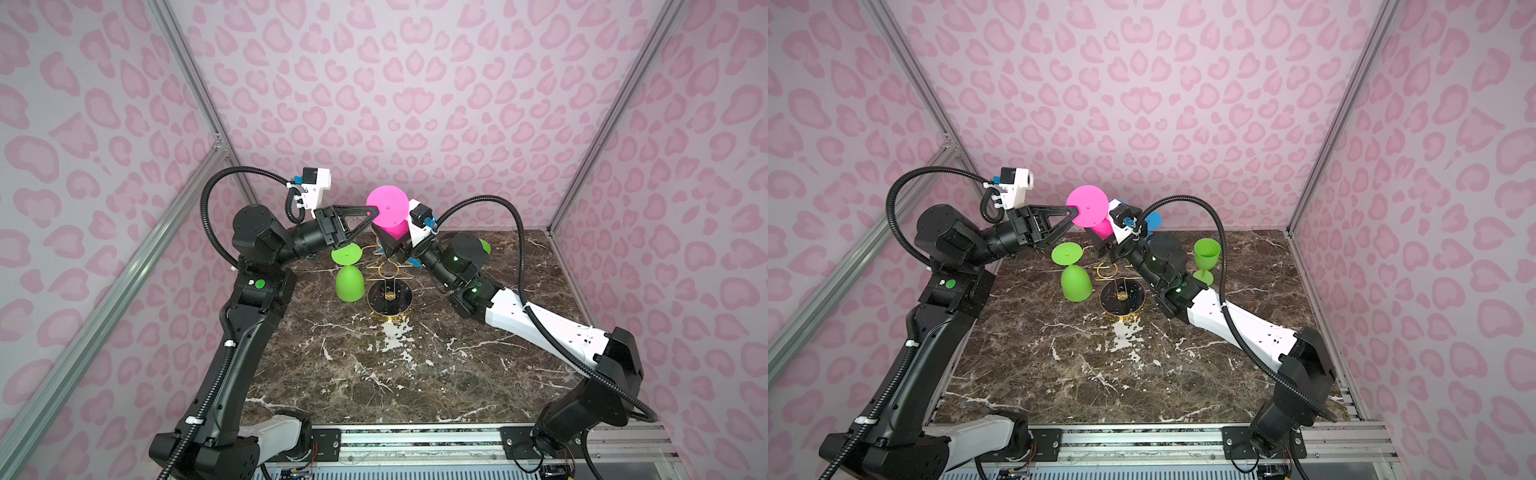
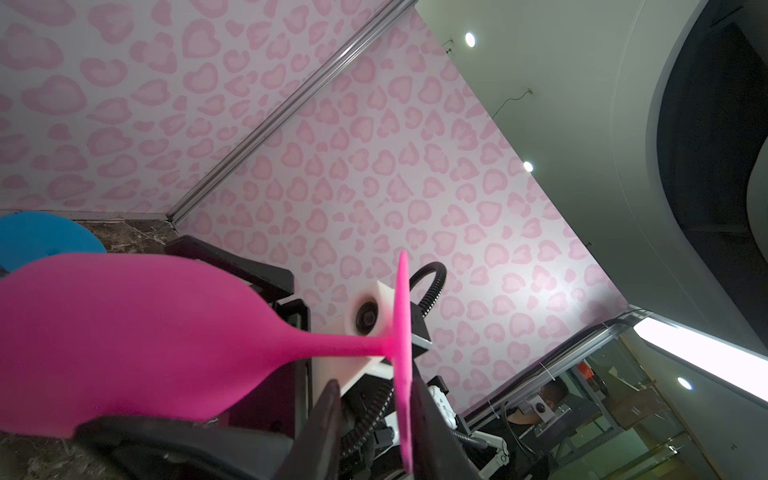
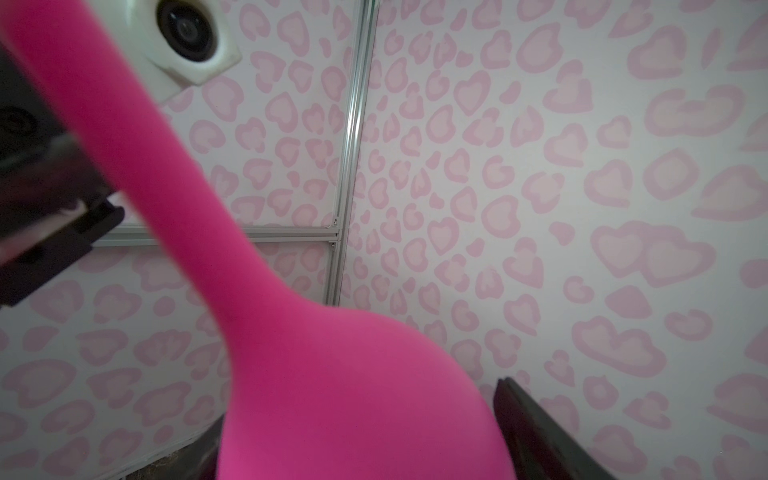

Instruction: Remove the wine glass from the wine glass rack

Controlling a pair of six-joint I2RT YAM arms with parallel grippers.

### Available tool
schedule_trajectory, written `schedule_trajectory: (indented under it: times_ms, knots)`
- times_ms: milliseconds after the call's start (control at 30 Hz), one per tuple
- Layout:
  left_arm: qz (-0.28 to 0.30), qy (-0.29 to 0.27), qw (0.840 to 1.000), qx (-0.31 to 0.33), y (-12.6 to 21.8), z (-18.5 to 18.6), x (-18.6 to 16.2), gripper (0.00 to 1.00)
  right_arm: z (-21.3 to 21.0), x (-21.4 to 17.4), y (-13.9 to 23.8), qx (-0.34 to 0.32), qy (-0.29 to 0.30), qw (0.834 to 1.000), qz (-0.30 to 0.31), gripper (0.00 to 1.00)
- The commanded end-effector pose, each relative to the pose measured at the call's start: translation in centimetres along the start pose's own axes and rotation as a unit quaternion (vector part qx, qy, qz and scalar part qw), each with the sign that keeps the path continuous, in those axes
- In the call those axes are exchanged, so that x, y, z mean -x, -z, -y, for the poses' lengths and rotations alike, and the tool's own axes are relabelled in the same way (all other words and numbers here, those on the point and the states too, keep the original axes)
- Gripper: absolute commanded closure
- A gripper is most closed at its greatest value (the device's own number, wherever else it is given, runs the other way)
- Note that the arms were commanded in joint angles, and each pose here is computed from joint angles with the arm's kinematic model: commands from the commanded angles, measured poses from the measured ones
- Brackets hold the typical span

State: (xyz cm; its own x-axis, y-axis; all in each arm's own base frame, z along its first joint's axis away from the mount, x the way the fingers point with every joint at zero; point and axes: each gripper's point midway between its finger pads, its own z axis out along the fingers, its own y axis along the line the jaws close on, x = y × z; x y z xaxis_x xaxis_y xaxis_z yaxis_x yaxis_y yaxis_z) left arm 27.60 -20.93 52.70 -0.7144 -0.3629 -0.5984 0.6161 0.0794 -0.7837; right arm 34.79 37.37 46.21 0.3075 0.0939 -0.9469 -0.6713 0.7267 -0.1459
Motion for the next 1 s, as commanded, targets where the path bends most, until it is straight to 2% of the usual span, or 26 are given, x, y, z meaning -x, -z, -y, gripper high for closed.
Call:
schedule_trajectory:
  times_ms: [0, 100, 233, 367, 433, 500, 567, 667, 867, 967]
  knots:
    - [0.01, -0.03, 0.999, -0.015, 0.1, 1.3, 0.7, 0.47, 0.2, 0.2, 0.5, -0.004, -0.014, 1.0, -0.014, 0.2]
    - [0.015, -0.043, 0.999, -0.012, 0.4, 1.5, 0.9, 0.39, 0.5, 0.0, 1.1, -0.001, -0.022, 0.998, -0.053, 0.22]
    - [0.039, -0.083, 0.996, 0.013, 1.3, 0.9, 1.4, 0.35, 1.1, 0.1, 3.3, -0.002, -0.033, 0.993, -0.111, 0.24]
    - [0.096, -0.198, 0.973, 0.066, 2.7, -0.1, 2.5, 0.35, 2.4, 1.6, 6.4, -0.008, -0.046, 0.985, -0.168, 0.28]
    - [0.124, -0.257, 0.954, 0.094, 3.4, -0.6, 3.1, 0.35, 2.5, 1.7, 8.1, -0.005, -0.045, 0.977, -0.207, 0.28]
    - [0.144, -0.323, 0.927, 0.126, 3.9, -1.0, 3.8, 0.34, 2.4, 1.8, 9.7, 0.003, -0.049, 0.969, -0.241, 0.28]
    - [0.143, -0.377, 0.903, 0.148, 3.9, -1.5, 4.2, 0.34, 2.1, 1.3, 11.0, 0.017, -0.056, 0.961, -0.269, 0.27]
    - [0.133, -0.435, 0.869, 0.197, 3.6, -4.7, 4.2, 0.35, 1.7, 0.3, 12.4, 0.02, -0.073, 0.952, -0.296, 0.28]
    - [0.087, -0.571, 0.789, 0.211, 2.6, -6.2, 2.4, 0.39, 1.4, -1.8, 13.5, 0.015, -0.098, 0.939, -0.33, 0.3]
    - [0.041, -0.655, 0.737, 0.161, 2.0, -5.4, -0.2, 0.4, 0.9, -2.5, 13.5, 0.018, -0.115, 0.933, -0.342, 0.32]
